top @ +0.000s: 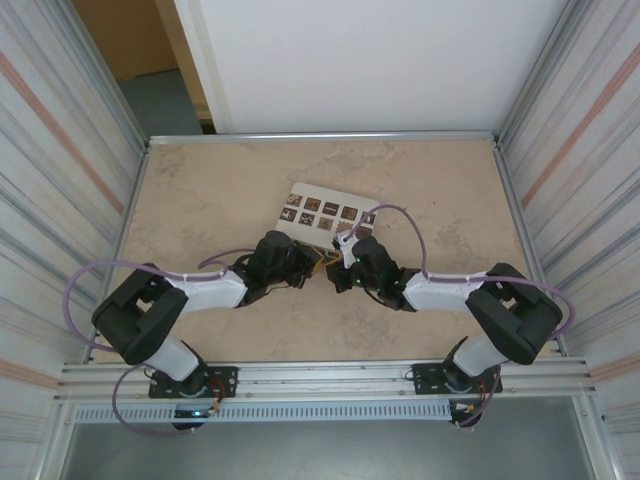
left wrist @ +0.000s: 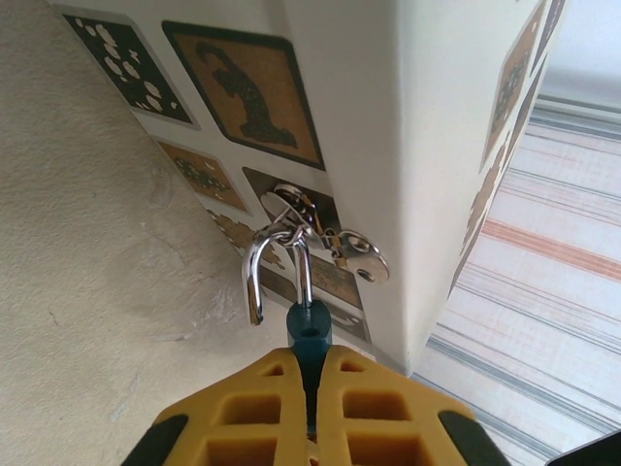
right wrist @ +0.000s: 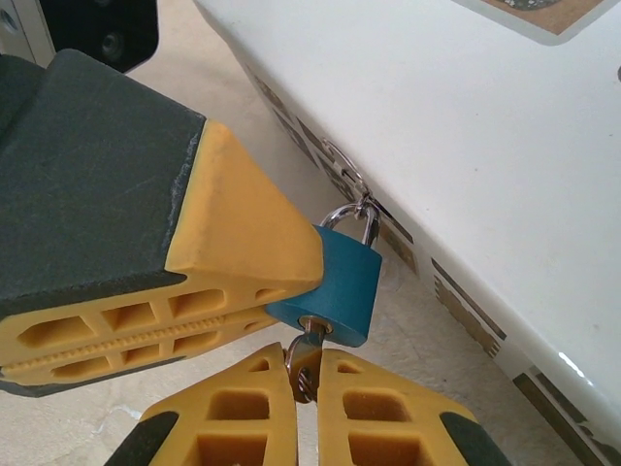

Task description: Unlock the padlock with the key

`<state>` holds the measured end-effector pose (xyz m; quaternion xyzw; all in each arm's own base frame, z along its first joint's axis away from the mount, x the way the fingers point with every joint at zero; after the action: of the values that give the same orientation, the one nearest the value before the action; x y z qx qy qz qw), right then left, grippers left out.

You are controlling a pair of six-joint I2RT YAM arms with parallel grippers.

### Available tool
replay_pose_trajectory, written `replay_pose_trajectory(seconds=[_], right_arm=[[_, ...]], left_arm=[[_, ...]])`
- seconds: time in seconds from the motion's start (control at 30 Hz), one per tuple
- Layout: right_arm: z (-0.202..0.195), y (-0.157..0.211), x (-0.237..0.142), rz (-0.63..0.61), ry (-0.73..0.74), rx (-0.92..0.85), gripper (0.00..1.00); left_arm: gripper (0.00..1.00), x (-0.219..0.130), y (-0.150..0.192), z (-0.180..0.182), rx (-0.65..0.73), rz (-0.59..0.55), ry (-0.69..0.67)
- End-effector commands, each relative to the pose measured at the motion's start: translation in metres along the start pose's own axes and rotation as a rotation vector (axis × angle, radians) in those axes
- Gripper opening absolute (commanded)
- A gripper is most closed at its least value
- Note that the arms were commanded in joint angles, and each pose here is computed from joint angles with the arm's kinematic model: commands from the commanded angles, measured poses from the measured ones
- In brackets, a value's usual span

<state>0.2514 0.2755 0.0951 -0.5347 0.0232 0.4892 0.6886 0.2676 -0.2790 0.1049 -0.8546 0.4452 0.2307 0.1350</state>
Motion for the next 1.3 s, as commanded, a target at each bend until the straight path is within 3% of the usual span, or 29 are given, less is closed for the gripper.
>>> replay_pose_trajectory(seconds=[0.0,0.13,0.3,0.53,0.7,0.9,1.17,1.27], right_arm=[[-0.034,-0.001,-0.005,-0.047,0.136,0.066,0.0],[-0.042,0.006,-0.009,-0.048,0.139,0.094,0.0],[-0.048,0.01,-0.019,-0.048,0.121,0.143,0.0],[-0.061,0.014,-0.045,-0.047,0.039,0.287,0.0],[-0.069,0.024,-0.052,0.069,-0.022,0.425,0.0],[-0.081,0.035,-0.05,0.164,-0.061,0.604,0.0],[-0.094,0.046,-0.042,0.189,-0.001,0.651,0.01],[-0.096,0.046,-0.042,0.186,0.018,0.648,0.13]], left_arm=[[0.17,-0.003,0.012,-0.01,0.066,0.059,0.009],[0.34,-0.015,0.004,-0.013,0.109,0.032,-0.003],[0.42,-0.039,-0.007,-0.023,0.209,-0.037,-0.027],[0.47,-0.094,-0.028,-0.053,0.458,-0.216,-0.096],[0.5,-0.123,-0.037,-0.069,0.596,-0.322,-0.118],[0.51,-0.135,-0.04,-0.07,0.641,-0.36,-0.139],[0.54,-0.145,-0.046,-0.066,0.652,-0.4,-0.177],[0.56,-0.147,-0.049,-0.062,0.651,-0.409,-0.195]])
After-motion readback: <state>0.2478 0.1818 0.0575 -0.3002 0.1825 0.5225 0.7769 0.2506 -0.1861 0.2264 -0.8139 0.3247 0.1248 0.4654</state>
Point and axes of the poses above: each hand's point on the last joint's axis, 136 mm out from that joint toward the fingers, its own x axis out along the fingers, its own z axis along the line the jaws close on, y = z × x, the point moved 3 cm from there along -x, back along the fingers, and after that the axes turned 9 degrees about x, right-handed, at the moved point
